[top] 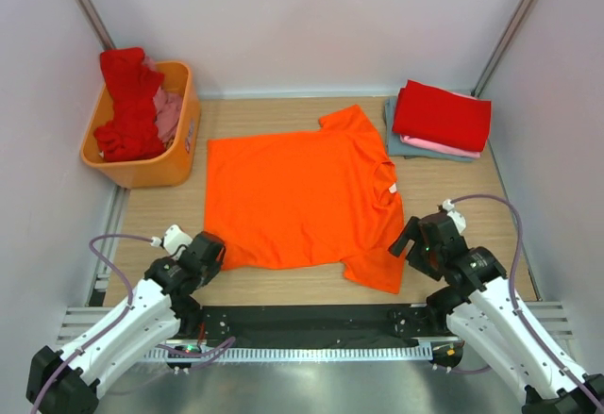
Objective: Fold and stack the t-shirts
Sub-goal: Fold the tshirt
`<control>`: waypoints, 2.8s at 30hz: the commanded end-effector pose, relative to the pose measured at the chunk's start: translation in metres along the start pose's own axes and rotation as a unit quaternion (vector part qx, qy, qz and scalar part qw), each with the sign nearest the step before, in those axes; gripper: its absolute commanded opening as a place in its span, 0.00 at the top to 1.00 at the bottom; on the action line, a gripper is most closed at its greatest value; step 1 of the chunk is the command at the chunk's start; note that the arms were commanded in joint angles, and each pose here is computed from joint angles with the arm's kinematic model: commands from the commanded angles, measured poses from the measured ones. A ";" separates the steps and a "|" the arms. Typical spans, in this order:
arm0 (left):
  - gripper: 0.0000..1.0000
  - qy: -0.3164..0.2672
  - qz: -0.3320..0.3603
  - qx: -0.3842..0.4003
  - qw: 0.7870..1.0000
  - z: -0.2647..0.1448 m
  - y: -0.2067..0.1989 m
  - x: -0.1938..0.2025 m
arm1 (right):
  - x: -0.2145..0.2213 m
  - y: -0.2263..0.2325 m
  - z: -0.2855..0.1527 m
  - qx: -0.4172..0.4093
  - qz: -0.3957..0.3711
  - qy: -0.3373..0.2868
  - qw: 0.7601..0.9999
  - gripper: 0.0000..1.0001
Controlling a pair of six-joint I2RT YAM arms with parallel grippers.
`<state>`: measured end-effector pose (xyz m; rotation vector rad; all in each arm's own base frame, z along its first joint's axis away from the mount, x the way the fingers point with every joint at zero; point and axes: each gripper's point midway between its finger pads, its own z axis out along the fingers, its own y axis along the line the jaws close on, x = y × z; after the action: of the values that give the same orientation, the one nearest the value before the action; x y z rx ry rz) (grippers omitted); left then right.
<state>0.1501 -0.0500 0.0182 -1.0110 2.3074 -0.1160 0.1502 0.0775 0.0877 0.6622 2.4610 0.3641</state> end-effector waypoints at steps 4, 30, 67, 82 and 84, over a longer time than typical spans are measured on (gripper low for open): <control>1.00 -0.027 -0.008 0.025 0.999 0.004 -0.010 -0.008 | 0.042 -0.015 0.020 -0.001 0.020 0.064 0.998 0.29; 1.00 -0.023 0.005 0.069 0.997 -0.015 -0.034 -0.018 | 0.075 -0.003 0.025 0.016 -0.046 0.151 0.987 0.99; 1.00 0.016 0.125 0.105 0.986 -0.094 -0.079 -0.053 | -0.099 0.128 -0.034 -0.018 -0.112 -0.066 0.991 0.99; 1.00 0.052 0.179 0.032 0.982 -0.043 -0.084 -0.083 | -0.150 0.151 0.025 -0.008 -0.122 -0.046 0.991 0.99; 1.00 0.053 0.178 0.029 0.982 -0.039 -0.086 -0.086 | -0.156 0.154 0.029 -0.009 -0.121 -0.048 0.991 0.99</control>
<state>0.2068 -0.0536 0.1036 -0.6259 2.5725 -0.0334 0.3147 0.1207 0.1711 0.4050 2.4819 0.1909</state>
